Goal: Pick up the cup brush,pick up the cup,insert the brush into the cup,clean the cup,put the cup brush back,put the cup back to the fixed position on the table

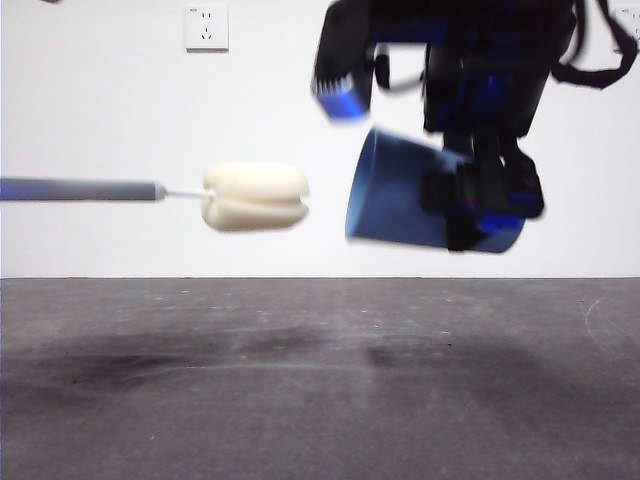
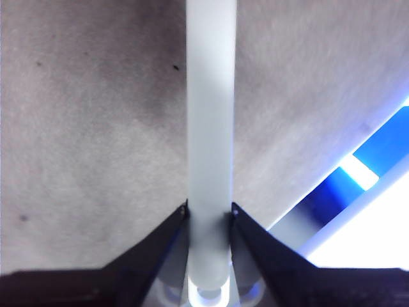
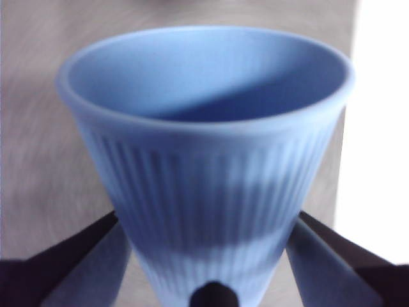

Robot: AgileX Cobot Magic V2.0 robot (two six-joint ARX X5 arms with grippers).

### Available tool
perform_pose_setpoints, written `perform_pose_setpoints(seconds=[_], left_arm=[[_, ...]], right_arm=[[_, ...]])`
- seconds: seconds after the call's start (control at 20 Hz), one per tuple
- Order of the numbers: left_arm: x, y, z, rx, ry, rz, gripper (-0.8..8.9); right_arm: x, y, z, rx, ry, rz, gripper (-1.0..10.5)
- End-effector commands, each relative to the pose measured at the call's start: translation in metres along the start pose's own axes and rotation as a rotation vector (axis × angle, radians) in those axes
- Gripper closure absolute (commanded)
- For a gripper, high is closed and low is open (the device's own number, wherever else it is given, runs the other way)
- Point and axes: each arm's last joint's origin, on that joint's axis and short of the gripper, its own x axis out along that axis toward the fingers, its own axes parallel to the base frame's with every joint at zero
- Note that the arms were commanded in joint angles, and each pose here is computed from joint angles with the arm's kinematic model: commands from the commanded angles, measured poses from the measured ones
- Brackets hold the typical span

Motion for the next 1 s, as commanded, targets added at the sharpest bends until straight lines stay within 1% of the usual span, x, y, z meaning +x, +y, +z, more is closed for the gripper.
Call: perform_pose_setpoints(seconds=[0.05, 0.1, 0.15, 0.25, 0.4, 0.45, 0.65, 0.7, 0.9, 1.0], left_arm=[[-0.004, 0.009, 0.002, -0.183, -0.104, -0.018, 8.22], [-0.004, 0.012, 0.006, -0.244, -0.152, -0.033, 8.22], [-0.004, 0.015, 0.011, -0.311, -0.211, -0.045, 8.22], [0.001, 0.017, 0.023, -0.406, -0.295, -0.054, 8.22], [0.02, 0.019, 0.04, -0.495, -0.333, -0.071, 8.22], [0.027, 0.019, 0.047, -0.514, -0.334, -0.085, 8.22], [0.064, 0.015, 0.072, -0.569, -0.293, -0.131, 8.22], [0.073, 0.014, 0.076, -0.576, -0.273, -0.148, 8.22], [0.108, 0.005, 0.088, -0.601, -0.196, -0.155, 8.22], [0.122, 0.003, 0.092, -0.641, -0.172, -0.157, 8.22]], right_arm=[[-0.015, -0.014, -0.007, 0.475, -0.057, -0.018, 9.6], [-0.023, -0.02, -0.011, 0.595, -0.096, 0.003, 9.6], [-0.033, -0.026, -0.016, 0.726, -0.154, 0.045, 9.6], [-0.052, -0.038, -0.026, 0.916, -0.253, 0.105, 9.6], [-0.074, -0.05, -0.041, 1.067, -0.368, 0.156, 9.6], [-0.08, -0.053, -0.045, 1.098, -0.399, 0.171, 9.6], [-0.095, -0.06, -0.058, 1.136, -0.464, 0.165, 9.6], [-0.097, -0.061, -0.059, 1.14, -0.472, 0.164, 9.6], [-0.097, -0.061, -0.06, 1.142, -0.475, 0.164, 9.6], [-0.097, -0.061, -0.06, 1.14, -0.479, 0.174, 9.6]])
